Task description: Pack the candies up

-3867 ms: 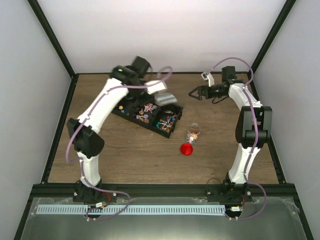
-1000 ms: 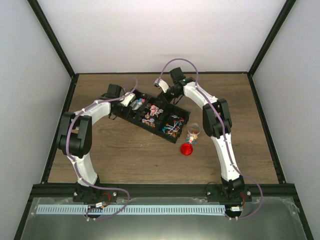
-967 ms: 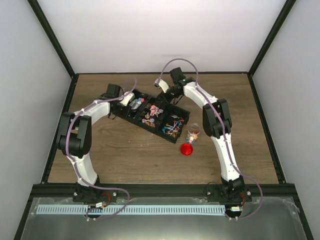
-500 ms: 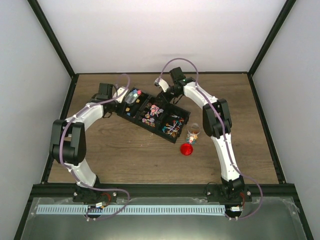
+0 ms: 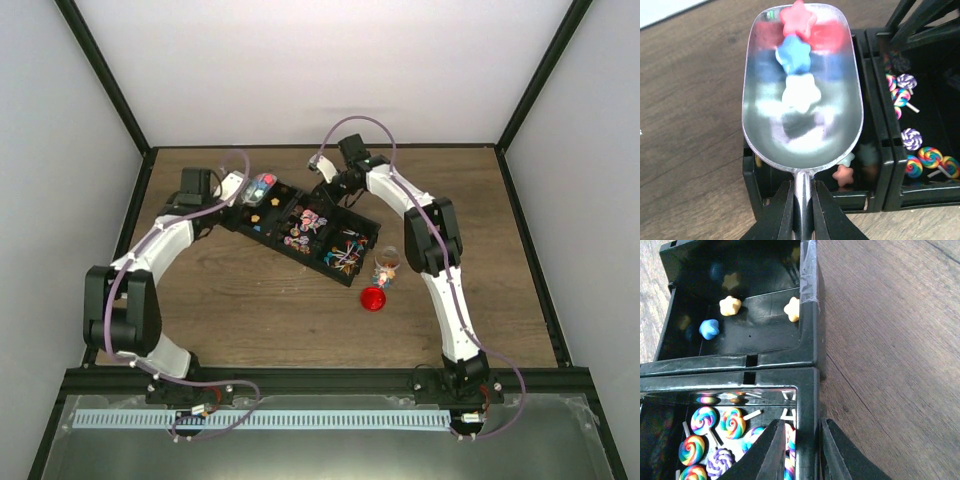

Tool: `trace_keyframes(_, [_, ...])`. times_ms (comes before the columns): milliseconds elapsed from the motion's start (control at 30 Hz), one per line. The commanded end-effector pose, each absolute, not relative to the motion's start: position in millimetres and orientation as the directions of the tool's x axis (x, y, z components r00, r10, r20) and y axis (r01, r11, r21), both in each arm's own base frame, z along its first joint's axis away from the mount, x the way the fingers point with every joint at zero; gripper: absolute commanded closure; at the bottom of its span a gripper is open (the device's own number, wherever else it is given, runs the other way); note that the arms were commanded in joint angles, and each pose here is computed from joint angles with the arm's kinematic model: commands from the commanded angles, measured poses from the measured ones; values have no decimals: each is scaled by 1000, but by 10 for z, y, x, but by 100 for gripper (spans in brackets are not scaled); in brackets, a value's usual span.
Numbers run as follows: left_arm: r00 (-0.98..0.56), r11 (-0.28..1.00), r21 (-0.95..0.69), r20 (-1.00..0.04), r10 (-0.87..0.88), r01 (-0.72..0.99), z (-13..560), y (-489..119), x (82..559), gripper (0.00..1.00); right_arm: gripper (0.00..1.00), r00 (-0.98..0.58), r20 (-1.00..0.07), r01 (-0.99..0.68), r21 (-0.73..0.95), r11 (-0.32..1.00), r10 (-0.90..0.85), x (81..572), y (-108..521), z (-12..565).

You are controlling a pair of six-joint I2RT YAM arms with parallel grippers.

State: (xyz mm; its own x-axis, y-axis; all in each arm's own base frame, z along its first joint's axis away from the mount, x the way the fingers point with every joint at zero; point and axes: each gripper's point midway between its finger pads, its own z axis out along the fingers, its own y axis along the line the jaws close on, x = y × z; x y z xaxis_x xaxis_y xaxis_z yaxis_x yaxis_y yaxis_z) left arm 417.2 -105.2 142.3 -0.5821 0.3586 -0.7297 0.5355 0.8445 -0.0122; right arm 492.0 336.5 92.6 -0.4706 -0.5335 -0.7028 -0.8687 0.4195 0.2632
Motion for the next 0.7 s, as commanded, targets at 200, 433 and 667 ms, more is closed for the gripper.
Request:
trace_keyframes(200, [-419,779,84,-804,422,621,2005,-1140,4035,96,75,-467,-734,-868,273,415,-493,5011,3541,1034])
trace_keyframes(433, [-329,672,176,-765,553,719,2175,-1265,3840,96,54,-442,-760,-880,266,392,-476,4961,3464,1384])
trace_keyframes(667, [-190,483,226,-718,669,846,2286,-1598,3492,96,41,-410,-796,-897,261,357,-446,4798,3269,1905])
